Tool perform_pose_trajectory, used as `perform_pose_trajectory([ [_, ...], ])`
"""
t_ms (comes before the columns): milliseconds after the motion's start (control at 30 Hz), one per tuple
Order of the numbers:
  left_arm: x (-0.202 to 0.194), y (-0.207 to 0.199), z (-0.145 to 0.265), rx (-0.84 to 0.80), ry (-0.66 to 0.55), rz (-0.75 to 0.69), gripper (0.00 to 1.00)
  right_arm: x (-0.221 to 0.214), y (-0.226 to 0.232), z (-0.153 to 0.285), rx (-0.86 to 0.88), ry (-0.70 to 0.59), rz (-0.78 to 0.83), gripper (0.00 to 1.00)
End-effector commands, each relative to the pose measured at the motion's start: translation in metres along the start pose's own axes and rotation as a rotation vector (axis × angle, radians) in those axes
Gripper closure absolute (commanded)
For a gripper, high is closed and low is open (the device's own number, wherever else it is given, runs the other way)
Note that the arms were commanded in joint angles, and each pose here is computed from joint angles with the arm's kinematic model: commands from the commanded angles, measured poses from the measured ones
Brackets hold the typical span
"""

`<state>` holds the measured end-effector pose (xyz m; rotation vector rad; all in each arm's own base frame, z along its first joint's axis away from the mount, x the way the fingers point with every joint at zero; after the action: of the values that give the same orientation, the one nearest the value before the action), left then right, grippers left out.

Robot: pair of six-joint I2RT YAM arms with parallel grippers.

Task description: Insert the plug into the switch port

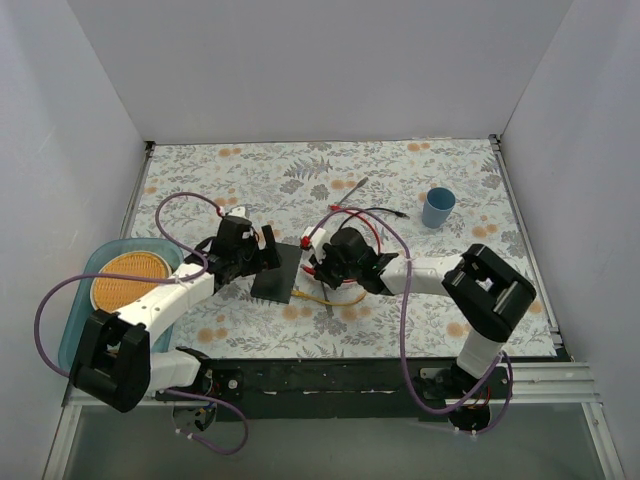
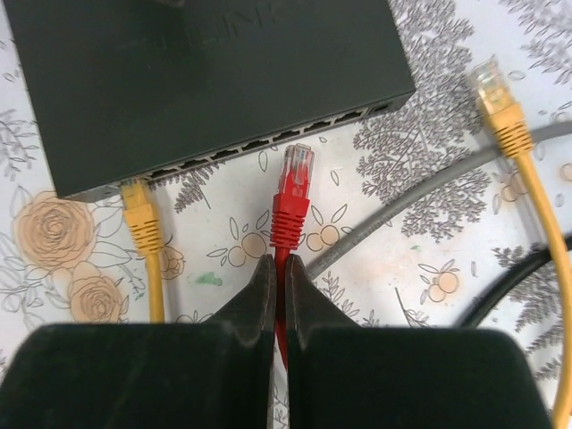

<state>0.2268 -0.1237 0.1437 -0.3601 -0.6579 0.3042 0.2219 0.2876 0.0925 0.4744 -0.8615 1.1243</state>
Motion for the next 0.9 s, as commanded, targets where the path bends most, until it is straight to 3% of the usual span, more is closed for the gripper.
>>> perform_pose_trajectory([
  [0,0.017,-0.016,0.018,-0.107,-0.059,-0.023,0.02,0.037,-0.011,0.03,0.011,-0.152,0.017,0.99],
  [333,0.02,-0.044,0.057,-0.489,-0.109,-0.093,0.02,0.054,-0.01,0.075,0.251,-0.312,-0.024,0.99],
  [567,0.021,-0.061,0.072,-0.7,-0.112,-0.112,0.07,0.054,-0.01,0.086,0.209,-0.316,-0.022,0.99],
  [733,0.019,-0.067,0.059,-0.715,-0.011,-0.104,0.22,0.056,-0.01,0.097,0.144,-0.342,-0.023,0.99],
  [867,0.016,-0.069,0.051,-0.709,0.04,-0.085,0.27,0.056,-0.011,0.106,0.044,-0.35,-0.002,0.99],
])
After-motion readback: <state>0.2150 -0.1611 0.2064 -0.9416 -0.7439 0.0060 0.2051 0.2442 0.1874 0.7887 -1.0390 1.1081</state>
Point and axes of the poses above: each gripper's point midway between its finger pads, its own z axis back along the fingers, its own y axis along the line the jaws close on, x = y × z, the point moved 9 cm from there along z, back along the fingers, and after that the axes turned 7 degrees about z, right-handed, at the moved point
